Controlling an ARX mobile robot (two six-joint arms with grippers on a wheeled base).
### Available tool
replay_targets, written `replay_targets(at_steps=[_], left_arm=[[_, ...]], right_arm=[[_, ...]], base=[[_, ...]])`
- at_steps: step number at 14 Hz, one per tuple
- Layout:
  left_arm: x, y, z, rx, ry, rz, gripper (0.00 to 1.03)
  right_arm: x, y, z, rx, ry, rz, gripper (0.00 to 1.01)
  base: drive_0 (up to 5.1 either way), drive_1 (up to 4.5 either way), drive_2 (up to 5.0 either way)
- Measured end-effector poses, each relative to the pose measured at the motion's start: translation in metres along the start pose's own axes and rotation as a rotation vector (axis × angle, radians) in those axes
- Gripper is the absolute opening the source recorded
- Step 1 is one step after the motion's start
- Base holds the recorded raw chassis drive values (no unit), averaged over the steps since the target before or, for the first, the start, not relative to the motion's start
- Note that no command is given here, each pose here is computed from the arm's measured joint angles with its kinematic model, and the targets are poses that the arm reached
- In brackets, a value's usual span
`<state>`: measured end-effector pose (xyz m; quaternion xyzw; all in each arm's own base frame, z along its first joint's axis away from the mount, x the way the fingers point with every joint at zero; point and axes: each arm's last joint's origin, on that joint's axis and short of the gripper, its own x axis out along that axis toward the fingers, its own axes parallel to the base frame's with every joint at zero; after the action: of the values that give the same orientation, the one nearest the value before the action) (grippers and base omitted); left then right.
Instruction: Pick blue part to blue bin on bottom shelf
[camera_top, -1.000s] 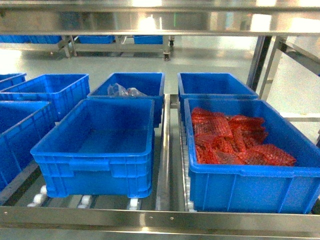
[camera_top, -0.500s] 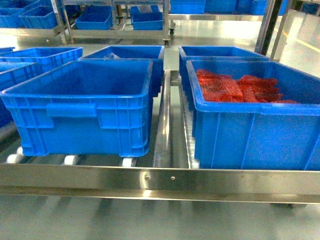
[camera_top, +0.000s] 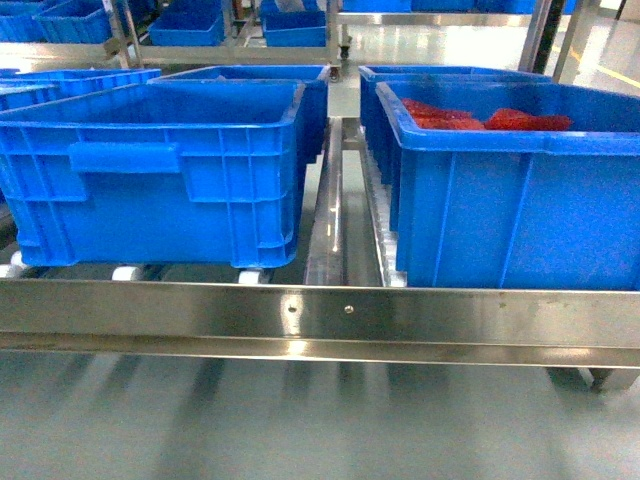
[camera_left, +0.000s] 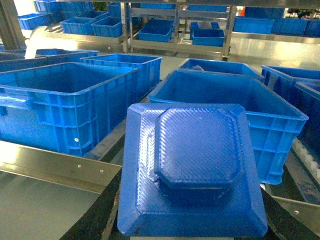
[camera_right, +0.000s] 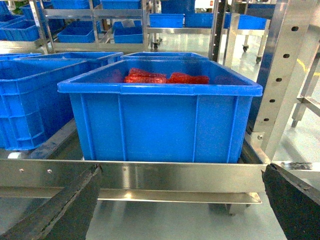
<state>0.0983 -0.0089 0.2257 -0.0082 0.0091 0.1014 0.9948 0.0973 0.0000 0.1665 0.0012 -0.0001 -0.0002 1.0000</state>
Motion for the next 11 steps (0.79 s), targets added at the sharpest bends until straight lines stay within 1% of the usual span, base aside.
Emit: replay_targets(at_steps=[1,11], left_arm=[[0.0000,0.0000,0.0000,0.000,0.000,0.000,0.43],[0.0001,-0.0001,0.0002,-0.001,-0.002,-0.001,0.43]], right_arm=[[0.0000,0.0000,0.0000,0.000,0.000,0.000,0.98],[0.0000,0.0000,0.0001,0.000,-0.002,0.000,0.98]], base=[[0.0,1.25,-1.3],[0.0,4.28,-4.2]])
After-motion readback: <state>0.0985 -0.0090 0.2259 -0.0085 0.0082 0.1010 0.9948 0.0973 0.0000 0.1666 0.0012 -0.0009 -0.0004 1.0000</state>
